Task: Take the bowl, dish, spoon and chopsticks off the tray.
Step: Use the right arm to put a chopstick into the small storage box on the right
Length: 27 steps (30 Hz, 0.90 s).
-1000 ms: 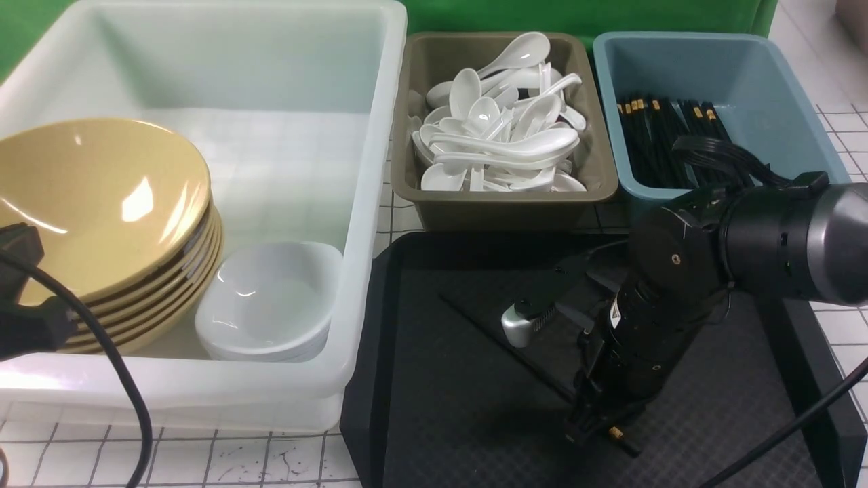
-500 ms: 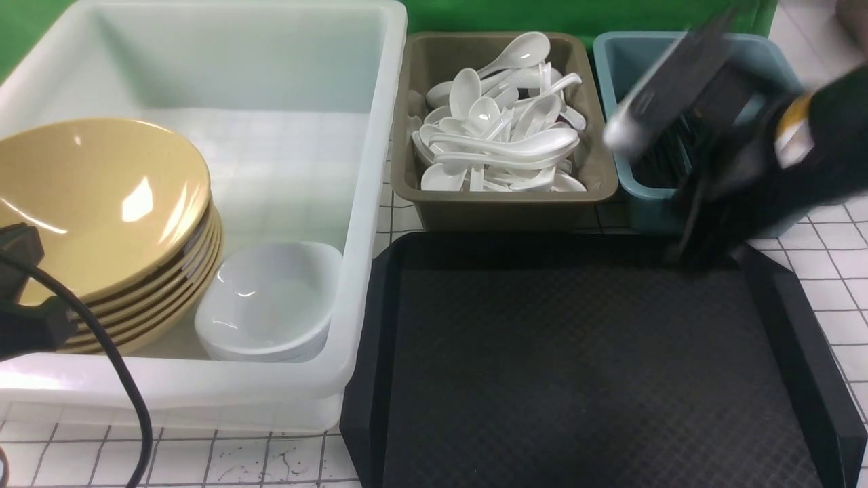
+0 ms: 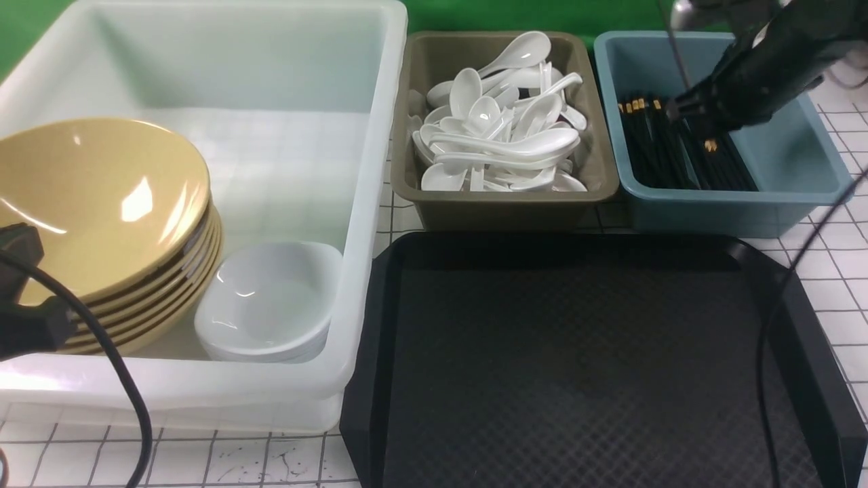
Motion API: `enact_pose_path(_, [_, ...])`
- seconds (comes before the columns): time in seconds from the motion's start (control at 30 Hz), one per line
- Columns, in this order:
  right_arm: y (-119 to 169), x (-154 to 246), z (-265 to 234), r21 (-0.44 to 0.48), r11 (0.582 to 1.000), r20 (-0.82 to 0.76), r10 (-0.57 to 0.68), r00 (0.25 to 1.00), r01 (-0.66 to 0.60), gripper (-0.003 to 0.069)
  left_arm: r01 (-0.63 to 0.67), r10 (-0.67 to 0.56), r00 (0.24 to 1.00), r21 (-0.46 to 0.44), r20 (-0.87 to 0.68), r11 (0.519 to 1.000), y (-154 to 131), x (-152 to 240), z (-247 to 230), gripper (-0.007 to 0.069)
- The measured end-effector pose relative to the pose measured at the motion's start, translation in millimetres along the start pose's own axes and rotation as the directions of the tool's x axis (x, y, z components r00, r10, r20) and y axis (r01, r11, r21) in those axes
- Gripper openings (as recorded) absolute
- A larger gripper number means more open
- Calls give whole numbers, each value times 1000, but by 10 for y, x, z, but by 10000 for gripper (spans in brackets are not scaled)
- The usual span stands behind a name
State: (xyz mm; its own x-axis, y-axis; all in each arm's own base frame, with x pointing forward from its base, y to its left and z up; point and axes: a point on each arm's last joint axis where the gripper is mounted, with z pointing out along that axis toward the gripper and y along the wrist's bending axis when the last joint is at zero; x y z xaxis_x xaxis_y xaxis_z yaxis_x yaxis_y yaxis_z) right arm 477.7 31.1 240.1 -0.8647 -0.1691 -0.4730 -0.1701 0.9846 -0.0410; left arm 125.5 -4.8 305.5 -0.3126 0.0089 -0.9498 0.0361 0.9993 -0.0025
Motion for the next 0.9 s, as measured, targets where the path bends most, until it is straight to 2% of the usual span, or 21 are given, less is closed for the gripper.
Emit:
enact_pose_path(0.13, [-75, -77, 378, -12, 998, -92, 61, 994, -62, 86, 1, -1, 1000, 0, -4, 1000, 0, 4, 0, -12])
enact_pose_path(0.3, [-77, -78, 410, -17, 997, -112, 67, 991, -69, 113, 1, -1, 999, 0, -40, 1000, 0, 36, -1, -12])
enact_pose_path(0.4, [-74, -142, 150, -16, 998, -78, 61, 995, -63, 227, 3, -3, 999, 0, -53, 1000, 0, 48, -1, -12])
enact_pose_path(0.47, [-84, -215, -207, -14, 999, -20, 39, 999, -40, 318, 3, -3, 998, 0, -57, 1000, 0, 51, -1, -12])
enact_pose_path(0.5, [-84, -224, -248, -13, 999, -12, 37, 999, -38, 318, 3, -3, 998, 0, -57, 1000, 0, 52, -1, -12])
enact_pose_path(0.53, [-126, -266, -621, -4, 1000, 48, 29, 998, -29, 352, 3, -3, 998, 0, -60, 1000, 0, 54, -2, -12])
enact_pose_path(0.6, [-173, -281, -1064, 11, 1000, 119, 28, 992, -29, 353, 3, -3, 998, 0, -60, 1000, 0, 54, -2, -12])
enact_pose_path(0.7, [-205, -196, -1963, 41, 999, 259, 24, 965, -35, 278, 3, -3, 998, 0, -60, 1000, 0, 54, -2, -12])
enact_pose_path(0.8, [-130, 25, -2734, 61, 998, 388, -14, 921, -10, 116, 4, -4, 998, 0, -60, 1000, 0, 54, -2, -12])
enact_pose_path(0.9, [-3, 272, -3122, 58, 998, 457, -45, 888, 20, 42, 4, -4, 998, 0, -60, 1000, 0, 54, -2, -12])
